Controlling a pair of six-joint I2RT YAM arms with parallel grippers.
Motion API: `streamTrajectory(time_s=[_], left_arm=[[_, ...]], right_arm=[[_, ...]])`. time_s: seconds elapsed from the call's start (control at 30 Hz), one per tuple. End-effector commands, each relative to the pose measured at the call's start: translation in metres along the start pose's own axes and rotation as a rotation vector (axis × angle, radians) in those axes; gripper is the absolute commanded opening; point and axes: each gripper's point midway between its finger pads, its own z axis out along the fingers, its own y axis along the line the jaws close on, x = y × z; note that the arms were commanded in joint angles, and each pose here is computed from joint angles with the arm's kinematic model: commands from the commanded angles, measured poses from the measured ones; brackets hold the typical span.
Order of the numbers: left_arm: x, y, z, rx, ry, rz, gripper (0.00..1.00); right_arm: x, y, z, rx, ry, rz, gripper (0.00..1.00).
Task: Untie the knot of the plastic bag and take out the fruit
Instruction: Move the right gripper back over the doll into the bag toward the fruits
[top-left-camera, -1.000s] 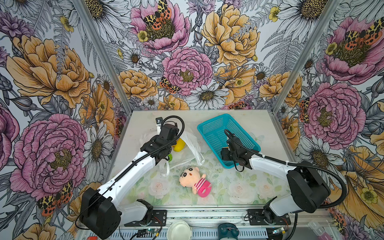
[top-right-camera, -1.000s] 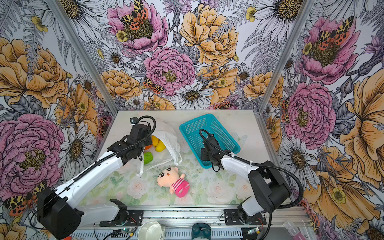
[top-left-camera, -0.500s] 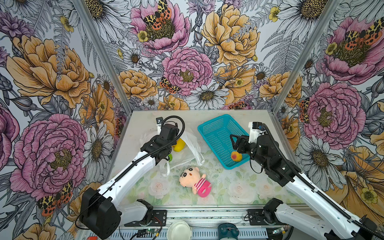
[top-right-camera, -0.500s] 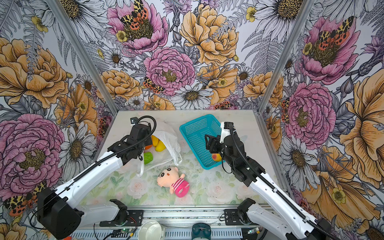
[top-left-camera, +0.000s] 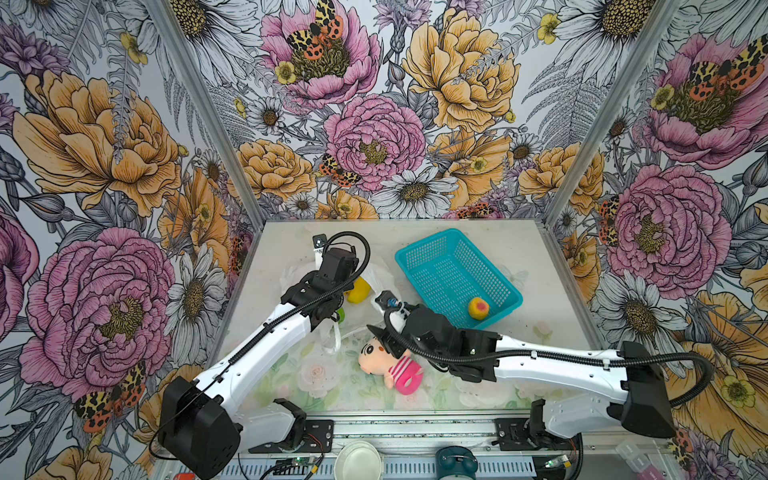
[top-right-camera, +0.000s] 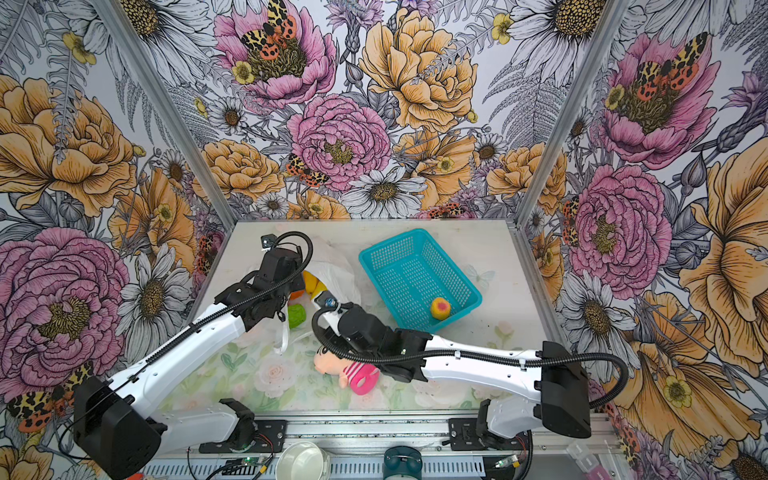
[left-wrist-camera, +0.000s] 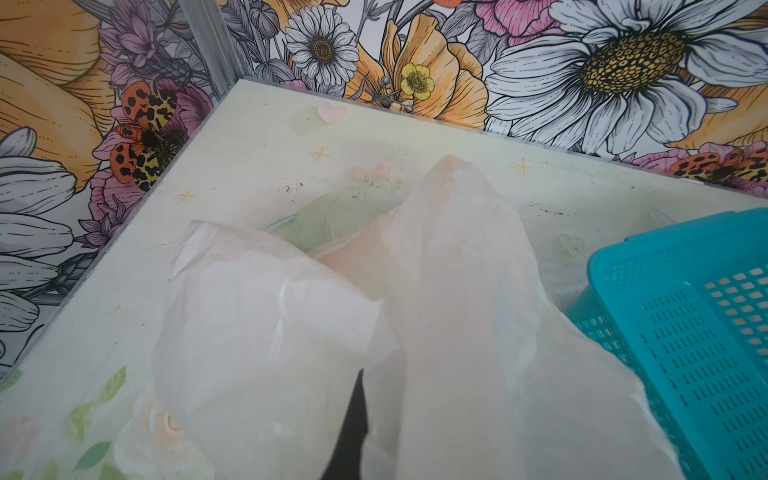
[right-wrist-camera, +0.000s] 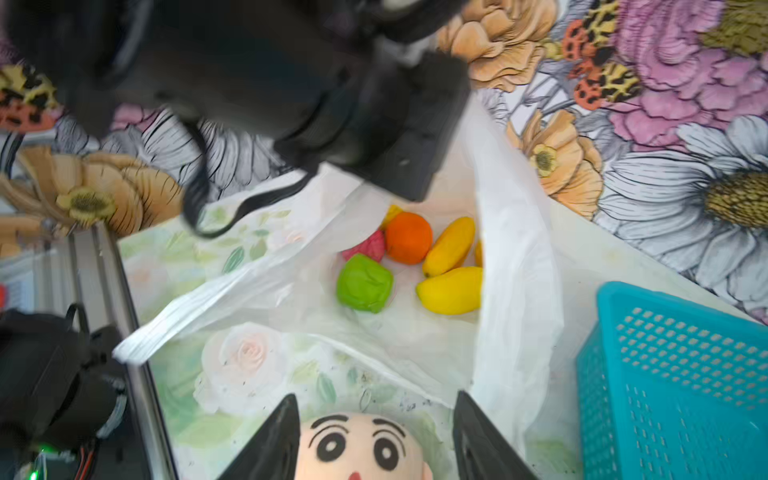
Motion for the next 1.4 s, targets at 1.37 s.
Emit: streamTrajectory(time_s=[1.37], left_arm=[[-0.017,0.003,-0.021,0.014,-0.088,-0.018,0.0]], right_arm=[[0.066,-0.013,0.209,-0.081,0.051,0.409,0.68]])
